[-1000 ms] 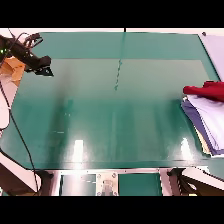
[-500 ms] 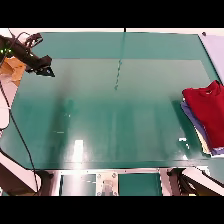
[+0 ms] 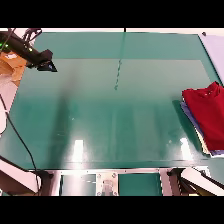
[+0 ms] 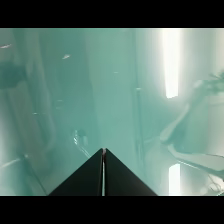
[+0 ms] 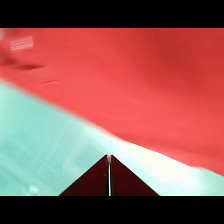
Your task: Fold the shirts.
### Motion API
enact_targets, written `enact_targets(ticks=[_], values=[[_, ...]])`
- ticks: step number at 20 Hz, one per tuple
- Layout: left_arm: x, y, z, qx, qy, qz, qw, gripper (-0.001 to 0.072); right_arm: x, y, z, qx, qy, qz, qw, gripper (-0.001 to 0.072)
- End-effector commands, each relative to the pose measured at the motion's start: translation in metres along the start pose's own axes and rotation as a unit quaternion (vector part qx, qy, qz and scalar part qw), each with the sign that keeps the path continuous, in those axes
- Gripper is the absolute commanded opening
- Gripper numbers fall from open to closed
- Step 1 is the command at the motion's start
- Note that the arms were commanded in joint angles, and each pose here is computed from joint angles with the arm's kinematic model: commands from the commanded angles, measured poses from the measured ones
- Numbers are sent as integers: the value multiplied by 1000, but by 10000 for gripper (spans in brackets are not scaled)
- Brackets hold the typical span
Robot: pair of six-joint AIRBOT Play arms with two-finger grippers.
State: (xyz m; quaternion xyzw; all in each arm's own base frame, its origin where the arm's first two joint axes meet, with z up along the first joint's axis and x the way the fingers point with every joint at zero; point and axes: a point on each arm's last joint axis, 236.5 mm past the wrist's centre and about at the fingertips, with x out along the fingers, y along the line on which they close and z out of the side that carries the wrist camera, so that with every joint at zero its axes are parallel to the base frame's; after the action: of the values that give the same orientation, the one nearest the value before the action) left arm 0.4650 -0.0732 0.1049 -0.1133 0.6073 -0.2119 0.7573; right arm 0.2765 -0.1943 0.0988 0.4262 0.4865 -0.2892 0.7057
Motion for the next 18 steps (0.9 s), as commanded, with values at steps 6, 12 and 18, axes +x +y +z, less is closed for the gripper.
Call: enact_targets(ticks=[6, 12, 18], values=[[20, -73, -84, 47, 31, 2, 998, 24, 57, 159, -153, -360, 76, 94, 925, 13], [45, -75, -158, 14, 21, 4, 1000, 25, 113, 156, -271, -512, 124, 90, 845, 13], [50, -74, -168, 10, 31, 2, 999, 25, 112, 162, -287, -526, 127, 101, 835, 13]])
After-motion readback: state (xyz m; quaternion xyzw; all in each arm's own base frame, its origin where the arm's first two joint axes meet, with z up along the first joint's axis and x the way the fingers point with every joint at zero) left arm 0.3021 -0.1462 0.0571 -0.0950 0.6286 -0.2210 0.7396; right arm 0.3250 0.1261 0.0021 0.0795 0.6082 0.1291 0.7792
